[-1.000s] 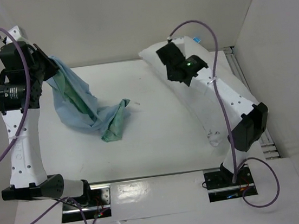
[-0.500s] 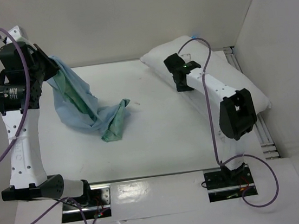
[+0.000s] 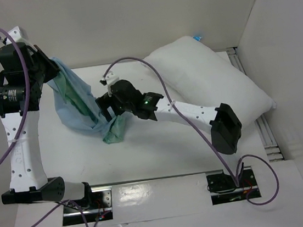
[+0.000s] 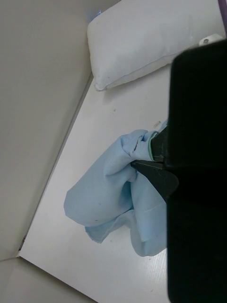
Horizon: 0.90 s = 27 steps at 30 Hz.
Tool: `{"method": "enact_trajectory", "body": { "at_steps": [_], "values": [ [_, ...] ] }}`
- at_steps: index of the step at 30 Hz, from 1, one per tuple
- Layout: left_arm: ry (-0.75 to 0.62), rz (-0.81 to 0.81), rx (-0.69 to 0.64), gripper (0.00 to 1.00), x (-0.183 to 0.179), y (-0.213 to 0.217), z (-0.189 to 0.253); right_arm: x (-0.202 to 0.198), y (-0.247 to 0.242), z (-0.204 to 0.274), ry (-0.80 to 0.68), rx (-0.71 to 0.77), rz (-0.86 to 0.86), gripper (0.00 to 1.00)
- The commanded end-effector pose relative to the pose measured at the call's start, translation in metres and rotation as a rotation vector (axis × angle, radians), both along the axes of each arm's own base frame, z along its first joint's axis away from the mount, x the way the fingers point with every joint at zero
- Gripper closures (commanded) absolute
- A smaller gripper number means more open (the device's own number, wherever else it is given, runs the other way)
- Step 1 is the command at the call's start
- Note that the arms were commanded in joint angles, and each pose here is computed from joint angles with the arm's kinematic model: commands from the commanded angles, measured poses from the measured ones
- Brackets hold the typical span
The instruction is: Put the pillow into the pillowcase
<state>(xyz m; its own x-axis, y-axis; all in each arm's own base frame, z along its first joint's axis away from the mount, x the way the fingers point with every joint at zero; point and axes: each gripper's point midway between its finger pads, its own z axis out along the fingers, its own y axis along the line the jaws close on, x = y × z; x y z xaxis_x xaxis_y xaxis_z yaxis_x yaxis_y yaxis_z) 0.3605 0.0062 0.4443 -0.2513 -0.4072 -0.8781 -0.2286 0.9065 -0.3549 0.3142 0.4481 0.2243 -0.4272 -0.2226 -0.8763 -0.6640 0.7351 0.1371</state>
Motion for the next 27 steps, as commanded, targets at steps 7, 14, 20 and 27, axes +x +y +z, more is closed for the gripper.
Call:
{"method": "enact_trajectory", "body": {
  "at_steps": [7,14,20,27],
  "values": [
    [-0.078,0.001,0.03,1.0,-0.008,0.004,0.026,0.019,0.081,0.009,-0.089,0.156,0.121,0.08],
    [-0.068,0.01,0.032,1.0,-0.011,0.005,0.023,0.012,0.109,0.008,-0.056,0.192,0.132,0.41],
    [-0.058,0.016,0.043,1.0,-0.013,0.007,0.021,-0.004,0.08,0.045,-0.094,0.246,0.101,0.08],
    [-0.056,0.035,0.049,1.0,-0.015,0.011,0.02,-0.043,0.073,0.044,-0.101,0.239,0.119,0.03]
  ]
}}
